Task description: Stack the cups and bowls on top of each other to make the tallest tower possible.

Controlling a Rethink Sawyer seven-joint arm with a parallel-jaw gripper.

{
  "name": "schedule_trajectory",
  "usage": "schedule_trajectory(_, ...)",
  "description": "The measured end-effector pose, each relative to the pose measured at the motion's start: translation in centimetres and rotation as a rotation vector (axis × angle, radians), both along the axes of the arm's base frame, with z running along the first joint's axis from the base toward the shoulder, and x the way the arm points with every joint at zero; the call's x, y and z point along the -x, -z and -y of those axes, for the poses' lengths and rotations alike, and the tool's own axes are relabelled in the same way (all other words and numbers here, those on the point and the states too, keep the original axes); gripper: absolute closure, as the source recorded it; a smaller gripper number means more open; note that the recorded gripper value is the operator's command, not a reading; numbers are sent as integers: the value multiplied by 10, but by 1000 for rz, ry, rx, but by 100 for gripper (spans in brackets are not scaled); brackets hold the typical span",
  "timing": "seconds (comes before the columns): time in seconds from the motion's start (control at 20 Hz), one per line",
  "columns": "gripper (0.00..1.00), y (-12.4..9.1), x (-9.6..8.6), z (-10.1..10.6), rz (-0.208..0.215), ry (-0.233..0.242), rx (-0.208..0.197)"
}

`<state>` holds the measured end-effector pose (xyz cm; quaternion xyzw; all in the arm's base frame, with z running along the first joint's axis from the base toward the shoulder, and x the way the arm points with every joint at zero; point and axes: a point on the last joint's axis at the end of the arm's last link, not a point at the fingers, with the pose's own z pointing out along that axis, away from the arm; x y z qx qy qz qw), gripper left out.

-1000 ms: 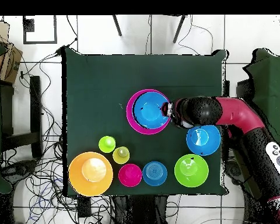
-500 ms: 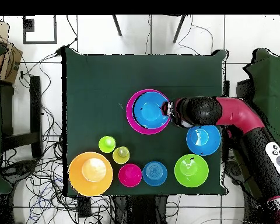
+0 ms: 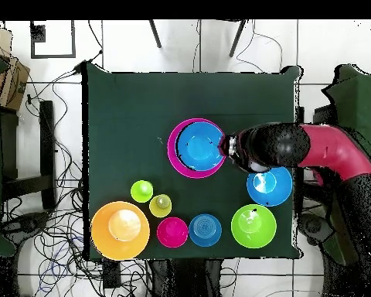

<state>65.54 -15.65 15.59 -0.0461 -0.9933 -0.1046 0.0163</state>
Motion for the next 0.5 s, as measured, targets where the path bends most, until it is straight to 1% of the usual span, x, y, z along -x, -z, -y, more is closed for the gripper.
schedule_trajectory(0.05,0,-9,0,1,-11,0,6)
schedule_trajectory(0.1,0,-25,1,2,-27,0,17)
schedule_trajectory(0.25,0,-53,2,3,-56,-2,39)
schedule_trajectory(0.35,0,-61,3,3,-62,-2,46)
schedule_trajectory(0.4,0,-75,2,1,-61,1,55)
schedule_trajectory(0.5,0,-80,2,-1,-58,2,56)
